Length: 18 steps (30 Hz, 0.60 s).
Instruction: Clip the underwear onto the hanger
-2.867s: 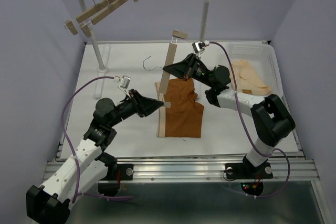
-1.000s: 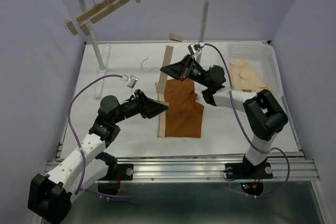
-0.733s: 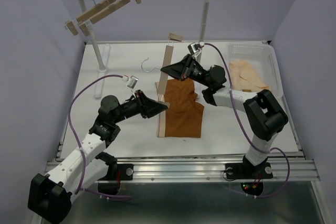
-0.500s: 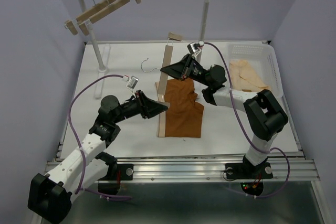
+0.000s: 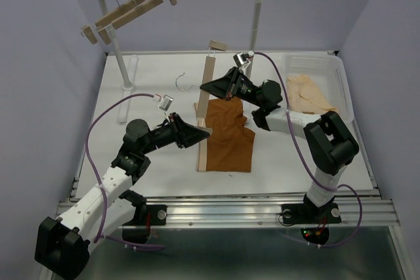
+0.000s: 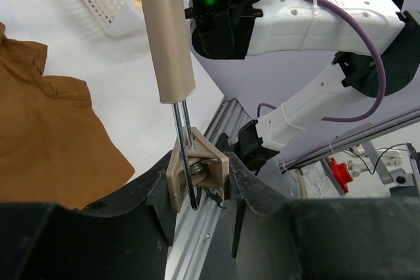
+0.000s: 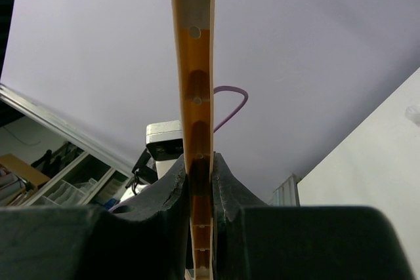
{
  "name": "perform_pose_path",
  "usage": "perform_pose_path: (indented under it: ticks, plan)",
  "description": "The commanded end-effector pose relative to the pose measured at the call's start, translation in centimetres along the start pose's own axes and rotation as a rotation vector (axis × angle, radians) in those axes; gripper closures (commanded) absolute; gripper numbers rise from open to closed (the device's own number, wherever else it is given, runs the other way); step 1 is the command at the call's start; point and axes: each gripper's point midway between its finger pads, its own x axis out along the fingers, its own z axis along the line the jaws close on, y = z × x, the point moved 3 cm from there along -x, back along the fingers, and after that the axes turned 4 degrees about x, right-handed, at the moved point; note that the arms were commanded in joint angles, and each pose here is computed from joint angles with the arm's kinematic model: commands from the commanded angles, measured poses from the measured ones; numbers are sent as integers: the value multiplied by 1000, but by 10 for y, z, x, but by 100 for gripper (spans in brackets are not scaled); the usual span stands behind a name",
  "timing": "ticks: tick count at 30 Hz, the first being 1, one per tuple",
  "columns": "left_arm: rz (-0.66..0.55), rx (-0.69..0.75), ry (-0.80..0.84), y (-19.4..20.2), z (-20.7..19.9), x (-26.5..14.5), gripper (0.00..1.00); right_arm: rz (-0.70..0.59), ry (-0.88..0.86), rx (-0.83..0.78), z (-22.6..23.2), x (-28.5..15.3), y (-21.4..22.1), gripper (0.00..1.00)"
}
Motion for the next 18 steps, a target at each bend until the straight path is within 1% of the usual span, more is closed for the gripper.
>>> perform_pose_path:
  ticks: [1,2,5,6,8,11,12,14,15,16,18]
  plan:
    - [-63,75,75,-24,-25,3,56,21,-37,-78,12,1,-1,99]
    - [-66,79,76,-25,-26,3,46,18,-35,-79,12,1,-2,99]
    - [-77,86,78,-27,-28,1,34,16,-30,-81,12,1,-2,99]
    - [-84,90,74,-28,-29,1,32,14,-31,-84,13,0,-2,99]
    - [-87,95,73,-28,-29,0,31,14,-33,-85,15,1,-2,99]
    - [-85,94,70,-28,-28,0,34,11,-34,-87,15,1,-2,99]
    - [-83,92,69,-28,-28,0,40,10,-35,-90,16,1,-3,99]
    - [-80,90,65,-27,-26,1,47,9,-37,-88,16,1,-3,99]
    - [-80,90,63,-27,-26,1,53,10,-35,-87,15,1,-3,99]
    - [-80,89,62,-27,-26,2,57,9,-35,-85,15,1,-3,99]
    - [-75,91,63,-27,-26,2,62,9,-36,-87,16,2,-3,99]
